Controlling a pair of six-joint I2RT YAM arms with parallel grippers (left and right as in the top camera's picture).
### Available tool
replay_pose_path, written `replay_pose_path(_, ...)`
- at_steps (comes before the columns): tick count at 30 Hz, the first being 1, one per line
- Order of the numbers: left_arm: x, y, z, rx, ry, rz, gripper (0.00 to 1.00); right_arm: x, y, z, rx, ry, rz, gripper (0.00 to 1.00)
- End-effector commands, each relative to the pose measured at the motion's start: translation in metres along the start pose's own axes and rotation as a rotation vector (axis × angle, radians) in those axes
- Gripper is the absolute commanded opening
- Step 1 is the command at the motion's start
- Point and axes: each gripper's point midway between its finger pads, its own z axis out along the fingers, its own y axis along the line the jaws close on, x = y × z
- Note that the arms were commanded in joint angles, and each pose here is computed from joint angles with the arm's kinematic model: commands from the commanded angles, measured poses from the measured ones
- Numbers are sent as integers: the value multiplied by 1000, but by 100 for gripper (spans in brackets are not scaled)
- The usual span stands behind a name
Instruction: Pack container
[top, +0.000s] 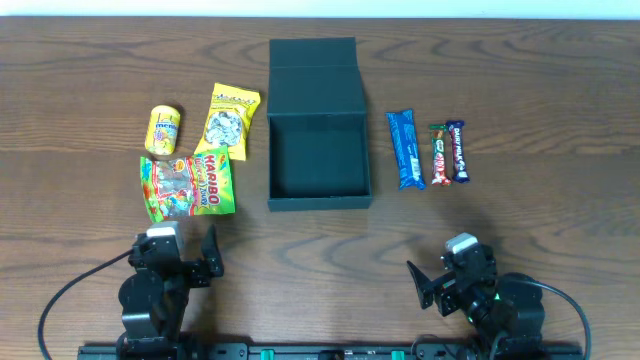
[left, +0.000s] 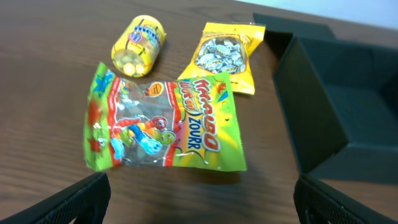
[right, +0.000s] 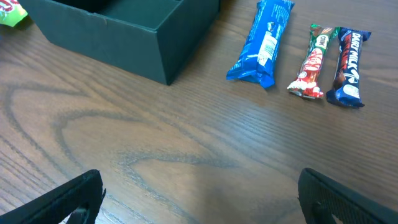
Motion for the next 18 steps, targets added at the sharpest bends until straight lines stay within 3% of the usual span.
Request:
replay_pose_path(1, 3, -3, 3, 20, 3, -204, 95, 0, 1, 0, -1, -4, 11, 99)
replay_pose_path(3, -2, -9, 2, 54, -11, -287, 95, 0, 1, 0, -1, -4, 11, 99)
replay_pose_path(6, -16, -24, 0, 143, -54, -246, 95, 0, 1, 0, -1, -4, 11, 99)
replay_pose_path(10, -36, -27, -6, 142, -59, -204, 95, 0, 1, 0, -1, -4, 11, 100)
replay_pose_path(18, -89, 16, -12, -219, 231, -29, 95, 0, 1, 0, -1, -4, 11, 99)
